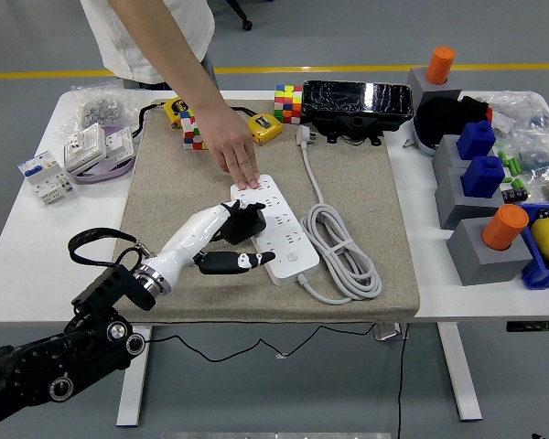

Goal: Put the plug near the board,insert it into the board,press the button,pull the plug out

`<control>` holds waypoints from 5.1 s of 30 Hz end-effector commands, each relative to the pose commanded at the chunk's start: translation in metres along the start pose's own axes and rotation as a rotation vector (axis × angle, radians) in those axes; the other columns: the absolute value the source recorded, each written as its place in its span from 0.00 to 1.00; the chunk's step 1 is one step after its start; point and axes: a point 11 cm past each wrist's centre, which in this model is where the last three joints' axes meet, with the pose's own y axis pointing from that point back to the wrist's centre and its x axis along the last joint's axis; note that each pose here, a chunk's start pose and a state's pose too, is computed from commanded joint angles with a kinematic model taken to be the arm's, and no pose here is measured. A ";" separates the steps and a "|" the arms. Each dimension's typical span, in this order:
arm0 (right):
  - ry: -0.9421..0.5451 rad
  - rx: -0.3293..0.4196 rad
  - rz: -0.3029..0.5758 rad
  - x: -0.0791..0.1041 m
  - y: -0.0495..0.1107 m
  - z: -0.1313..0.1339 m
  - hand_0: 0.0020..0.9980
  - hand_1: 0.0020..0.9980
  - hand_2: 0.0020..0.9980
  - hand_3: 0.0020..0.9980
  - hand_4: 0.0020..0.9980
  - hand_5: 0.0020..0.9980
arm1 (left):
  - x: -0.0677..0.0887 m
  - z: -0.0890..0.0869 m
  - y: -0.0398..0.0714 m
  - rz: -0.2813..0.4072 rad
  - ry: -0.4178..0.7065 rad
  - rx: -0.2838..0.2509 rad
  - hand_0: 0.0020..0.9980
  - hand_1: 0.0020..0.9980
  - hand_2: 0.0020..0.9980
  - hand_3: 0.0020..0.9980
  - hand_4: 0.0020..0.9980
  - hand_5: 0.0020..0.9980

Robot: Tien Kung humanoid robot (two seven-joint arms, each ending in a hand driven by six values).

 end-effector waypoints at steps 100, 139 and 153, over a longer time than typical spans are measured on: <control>-0.002 0.005 0.001 0.003 0.001 0.000 0.57 0.63 0.62 0.55 0.89 0.42 | -0.031 0.035 -0.007 -0.301 -0.007 0.128 0.10 0.04 0.13 0.70 0.86 0.36; 0.000 0.004 -0.002 0.002 0.001 0.000 0.57 0.63 0.61 0.55 0.89 0.42 | 0.017 0.034 -0.015 0.053 0.223 -0.062 0.32 0.35 0.39 0.61 0.82 0.29; 0.000 0.003 -0.003 0.002 0.001 0.001 0.57 0.63 0.61 0.55 0.89 0.42 | -0.020 0.030 -0.007 -0.322 -0.027 0.187 0.08 0.06 0.12 0.89 0.85 0.27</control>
